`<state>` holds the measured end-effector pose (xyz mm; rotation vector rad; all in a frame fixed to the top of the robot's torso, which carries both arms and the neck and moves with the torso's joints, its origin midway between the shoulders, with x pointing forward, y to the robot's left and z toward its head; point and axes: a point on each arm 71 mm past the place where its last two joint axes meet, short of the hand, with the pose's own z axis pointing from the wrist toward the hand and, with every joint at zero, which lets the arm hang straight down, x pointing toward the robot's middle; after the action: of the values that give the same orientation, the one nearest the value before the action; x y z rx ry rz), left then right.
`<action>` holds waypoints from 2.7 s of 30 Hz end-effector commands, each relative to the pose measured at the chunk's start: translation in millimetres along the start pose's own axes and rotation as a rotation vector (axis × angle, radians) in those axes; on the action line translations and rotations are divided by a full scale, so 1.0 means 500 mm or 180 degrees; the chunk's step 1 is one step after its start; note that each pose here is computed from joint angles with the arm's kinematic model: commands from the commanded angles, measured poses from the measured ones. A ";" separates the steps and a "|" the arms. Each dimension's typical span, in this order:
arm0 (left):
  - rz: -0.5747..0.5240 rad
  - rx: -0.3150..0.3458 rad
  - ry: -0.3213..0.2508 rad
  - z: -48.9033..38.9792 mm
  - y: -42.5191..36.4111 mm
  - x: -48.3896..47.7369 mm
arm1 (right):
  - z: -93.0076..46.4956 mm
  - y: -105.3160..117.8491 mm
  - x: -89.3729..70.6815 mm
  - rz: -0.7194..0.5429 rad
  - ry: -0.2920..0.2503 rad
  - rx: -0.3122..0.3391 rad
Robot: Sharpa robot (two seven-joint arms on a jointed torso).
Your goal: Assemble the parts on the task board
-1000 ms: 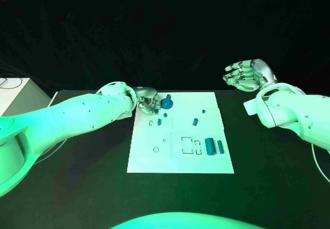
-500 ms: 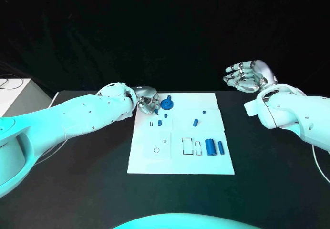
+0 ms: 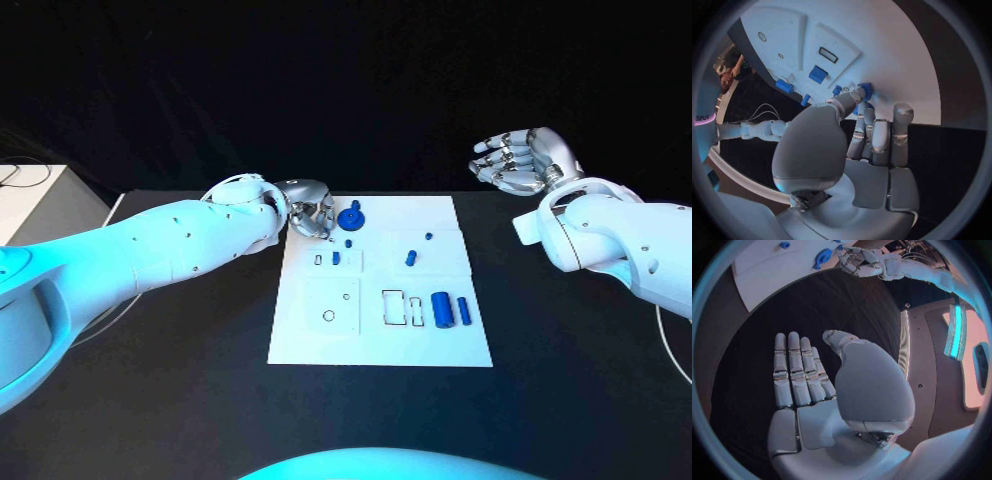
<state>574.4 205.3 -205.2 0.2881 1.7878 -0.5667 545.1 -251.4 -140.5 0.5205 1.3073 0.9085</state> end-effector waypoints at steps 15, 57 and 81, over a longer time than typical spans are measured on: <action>-0.0011 -0.0023 0.0024 -0.009 0.007 0.010 | -0.002 0.001 0.001 0.0006 0.0044 -0.0020; -0.0283 -0.0140 -0.0349 -0.025 0.038 -0.017 | -0.004 -0.003 -0.002 0.0001 0.0037 -0.0010; -0.0129 -0.0631 -0.0153 0.002 0.026 0.003 | -0.003 -0.002 0.000 0.0003 0.0042 -0.0014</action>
<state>580.4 215.4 -208.0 0.1019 1.7609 -0.4672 544.3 -254.0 -141.3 0.5240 1.3098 0.9047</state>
